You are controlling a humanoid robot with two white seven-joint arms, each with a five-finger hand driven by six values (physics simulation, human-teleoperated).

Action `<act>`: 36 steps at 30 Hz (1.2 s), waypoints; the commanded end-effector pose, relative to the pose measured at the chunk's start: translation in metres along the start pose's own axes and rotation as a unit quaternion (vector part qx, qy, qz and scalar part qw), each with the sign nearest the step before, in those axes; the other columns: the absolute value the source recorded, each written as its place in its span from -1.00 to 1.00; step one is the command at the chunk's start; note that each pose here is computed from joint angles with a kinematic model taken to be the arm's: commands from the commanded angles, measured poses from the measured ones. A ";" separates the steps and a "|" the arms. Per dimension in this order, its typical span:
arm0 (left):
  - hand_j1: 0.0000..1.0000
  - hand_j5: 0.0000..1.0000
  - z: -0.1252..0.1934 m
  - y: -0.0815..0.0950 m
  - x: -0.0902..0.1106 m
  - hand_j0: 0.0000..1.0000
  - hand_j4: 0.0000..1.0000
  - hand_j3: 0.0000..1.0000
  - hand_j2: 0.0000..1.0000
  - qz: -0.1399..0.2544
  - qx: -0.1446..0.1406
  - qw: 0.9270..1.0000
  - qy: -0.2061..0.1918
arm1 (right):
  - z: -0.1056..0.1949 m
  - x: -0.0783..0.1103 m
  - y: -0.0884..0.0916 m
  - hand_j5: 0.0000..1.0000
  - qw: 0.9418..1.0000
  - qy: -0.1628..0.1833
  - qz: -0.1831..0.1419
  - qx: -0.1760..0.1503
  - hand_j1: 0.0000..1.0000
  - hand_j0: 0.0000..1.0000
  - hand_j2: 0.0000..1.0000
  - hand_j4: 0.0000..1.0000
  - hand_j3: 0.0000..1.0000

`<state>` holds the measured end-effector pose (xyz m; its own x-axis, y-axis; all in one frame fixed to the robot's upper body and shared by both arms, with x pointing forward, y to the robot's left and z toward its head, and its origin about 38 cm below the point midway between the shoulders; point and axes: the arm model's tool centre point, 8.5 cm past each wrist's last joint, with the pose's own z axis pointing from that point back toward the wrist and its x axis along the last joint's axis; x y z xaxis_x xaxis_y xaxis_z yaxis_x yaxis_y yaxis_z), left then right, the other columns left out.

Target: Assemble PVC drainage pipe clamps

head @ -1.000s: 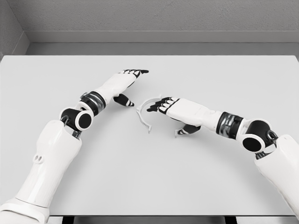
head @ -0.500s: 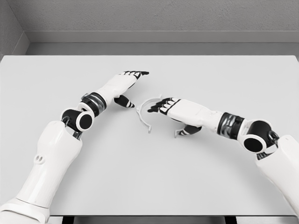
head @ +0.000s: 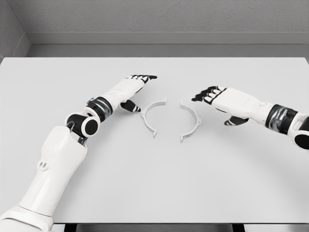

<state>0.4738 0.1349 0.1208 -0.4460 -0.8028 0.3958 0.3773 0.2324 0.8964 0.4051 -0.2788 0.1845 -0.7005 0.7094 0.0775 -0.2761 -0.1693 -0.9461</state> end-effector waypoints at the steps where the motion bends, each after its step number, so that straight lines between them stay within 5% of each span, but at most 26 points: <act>1: 1.00 1.00 -0.001 -0.001 0.003 1.00 1.00 1.00 1.00 0.002 0.000 1.000 -0.004 | 0.014 -0.012 -0.004 1.00 1.000 0.018 0.011 0.002 1.00 1.00 1.00 1.00 1.00; 11: 1.00 1.00 0.003 0.005 0.004 1.00 1.00 1.00 1.00 0.003 0.008 1.000 -0.008 | 0.033 -0.029 -0.011 1.00 0.998 0.042 0.035 0.023 1.00 1.00 1.00 1.00 1.00; 36: 1.00 1.00 0.009 0.008 0.004 1.00 1.00 1.00 1.00 0.006 0.018 1.000 -0.008 | 0.020 -0.016 -0.004 1.00 0.999 0.023 0.018 0.016 1.00 1.00 1.00 1.00 1.00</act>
<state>0.4677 0.1387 0.1298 -0.4533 -0.7925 0.4081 0.3557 0.2589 0.8980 0.4051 -0.3049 0.1942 -0.6771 0.7356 0.0217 -0.2696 -0.2204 -0.9374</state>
